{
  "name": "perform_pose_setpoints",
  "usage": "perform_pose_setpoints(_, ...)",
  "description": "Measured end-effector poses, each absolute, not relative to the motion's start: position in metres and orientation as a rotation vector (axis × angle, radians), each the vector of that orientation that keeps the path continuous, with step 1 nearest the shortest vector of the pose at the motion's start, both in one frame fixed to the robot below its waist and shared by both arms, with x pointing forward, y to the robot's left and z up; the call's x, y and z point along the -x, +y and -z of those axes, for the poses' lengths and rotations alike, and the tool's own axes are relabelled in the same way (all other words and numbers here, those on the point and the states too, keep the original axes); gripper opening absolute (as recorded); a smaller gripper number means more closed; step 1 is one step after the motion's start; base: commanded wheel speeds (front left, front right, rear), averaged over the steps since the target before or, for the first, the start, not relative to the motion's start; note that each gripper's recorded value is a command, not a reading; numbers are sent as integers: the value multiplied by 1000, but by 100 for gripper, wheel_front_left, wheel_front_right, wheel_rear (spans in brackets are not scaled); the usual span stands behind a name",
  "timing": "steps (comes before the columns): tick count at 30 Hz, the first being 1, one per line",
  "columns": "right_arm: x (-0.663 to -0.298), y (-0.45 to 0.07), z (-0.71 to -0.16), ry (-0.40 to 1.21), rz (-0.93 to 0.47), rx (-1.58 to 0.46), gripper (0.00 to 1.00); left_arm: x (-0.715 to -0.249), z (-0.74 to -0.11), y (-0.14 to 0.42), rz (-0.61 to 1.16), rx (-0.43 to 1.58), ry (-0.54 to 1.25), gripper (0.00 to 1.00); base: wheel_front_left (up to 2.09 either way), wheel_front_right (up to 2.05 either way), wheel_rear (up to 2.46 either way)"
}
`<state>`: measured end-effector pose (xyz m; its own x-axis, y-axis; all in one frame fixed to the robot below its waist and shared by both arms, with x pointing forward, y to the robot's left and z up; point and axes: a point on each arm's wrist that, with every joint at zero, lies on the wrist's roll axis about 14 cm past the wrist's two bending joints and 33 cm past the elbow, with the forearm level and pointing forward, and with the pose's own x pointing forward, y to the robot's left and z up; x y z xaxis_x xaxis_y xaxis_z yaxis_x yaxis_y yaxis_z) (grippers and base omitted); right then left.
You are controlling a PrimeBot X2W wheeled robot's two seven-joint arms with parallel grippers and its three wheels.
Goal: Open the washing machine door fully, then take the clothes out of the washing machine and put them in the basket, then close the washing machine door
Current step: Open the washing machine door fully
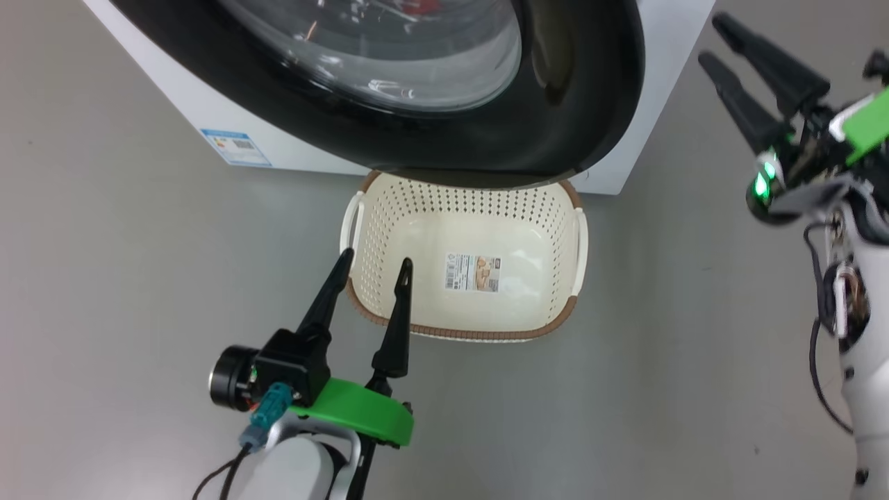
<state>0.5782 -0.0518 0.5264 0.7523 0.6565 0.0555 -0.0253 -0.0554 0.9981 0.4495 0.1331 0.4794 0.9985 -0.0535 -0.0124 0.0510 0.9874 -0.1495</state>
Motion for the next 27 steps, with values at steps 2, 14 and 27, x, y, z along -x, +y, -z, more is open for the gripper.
perform_pose_setpoints(2,-568,-60,-521,514,-572,-1549,100,-445,-479,133,53,153,21,100,0,0,0)
perform_pose_setpoints(14,-495,-93,-493,444,-415,-1537,100,-424,-483,137,44,172,20,100,0,0,0)
perform_pose_setpoints(27,-437,-145,-493,141,-137,-1153,100,-410,-489,138,43,161,3,100,0,0,0)
